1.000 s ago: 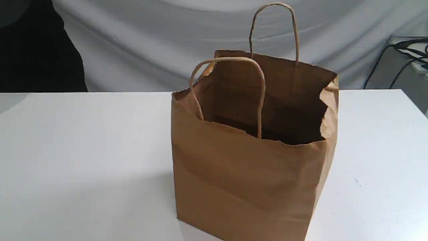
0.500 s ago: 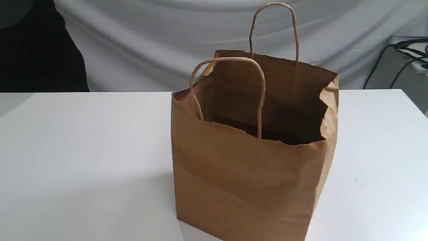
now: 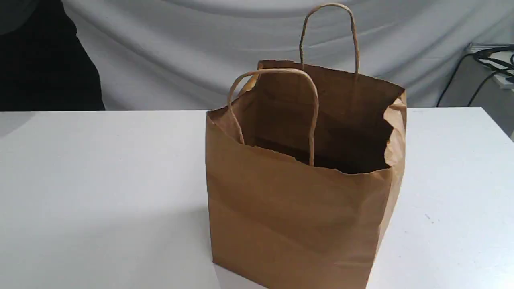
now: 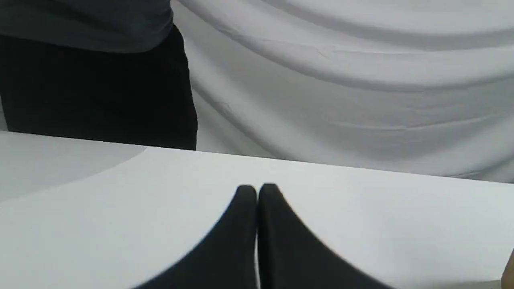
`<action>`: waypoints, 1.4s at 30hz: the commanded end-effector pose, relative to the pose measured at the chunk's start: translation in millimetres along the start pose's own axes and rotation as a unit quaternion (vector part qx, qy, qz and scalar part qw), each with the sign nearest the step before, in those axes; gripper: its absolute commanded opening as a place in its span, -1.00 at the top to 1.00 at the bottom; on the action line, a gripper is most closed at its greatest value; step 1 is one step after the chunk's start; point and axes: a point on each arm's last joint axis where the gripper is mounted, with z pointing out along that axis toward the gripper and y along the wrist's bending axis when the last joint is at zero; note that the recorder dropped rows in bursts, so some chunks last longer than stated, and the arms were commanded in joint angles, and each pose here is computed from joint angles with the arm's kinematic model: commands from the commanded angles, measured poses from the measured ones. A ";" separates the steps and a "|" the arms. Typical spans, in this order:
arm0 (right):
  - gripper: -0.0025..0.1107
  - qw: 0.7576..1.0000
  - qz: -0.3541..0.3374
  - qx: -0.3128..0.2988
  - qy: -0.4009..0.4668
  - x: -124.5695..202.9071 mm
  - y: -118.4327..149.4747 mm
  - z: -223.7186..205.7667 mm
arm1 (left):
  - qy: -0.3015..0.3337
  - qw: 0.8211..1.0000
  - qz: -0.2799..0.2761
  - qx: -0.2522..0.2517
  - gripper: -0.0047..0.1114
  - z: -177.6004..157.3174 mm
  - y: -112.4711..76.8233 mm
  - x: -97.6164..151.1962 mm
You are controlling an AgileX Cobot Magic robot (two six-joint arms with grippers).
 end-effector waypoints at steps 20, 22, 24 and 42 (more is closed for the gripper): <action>0.96 1.000 0.003 0.000 -0.002 0.4 0.0 -0.3 | -0.003 1.000 -0.006 -0.007 0.92 -0.1 1.3 0.7; 0.96 1.000 0.003 0.000 -0.002 0.4 0.0 -0.3 | -0.003 1.000 -0.006 -0.007 0.92 -0.1 1.3 0.7; 0.96 1.000 0.003 0.000 -0.002 0.4 0.0 -0.3 | -0.003 1.000 -0.006 -0.007 0.92 -0.1 1.3 0.7; 0.96 1.000 0.005 0.000 -0.002 0.4 0.0 -0.3 | -0.003 1.000 -0.006 -0.007 0.92 -0.1 1.3 0.7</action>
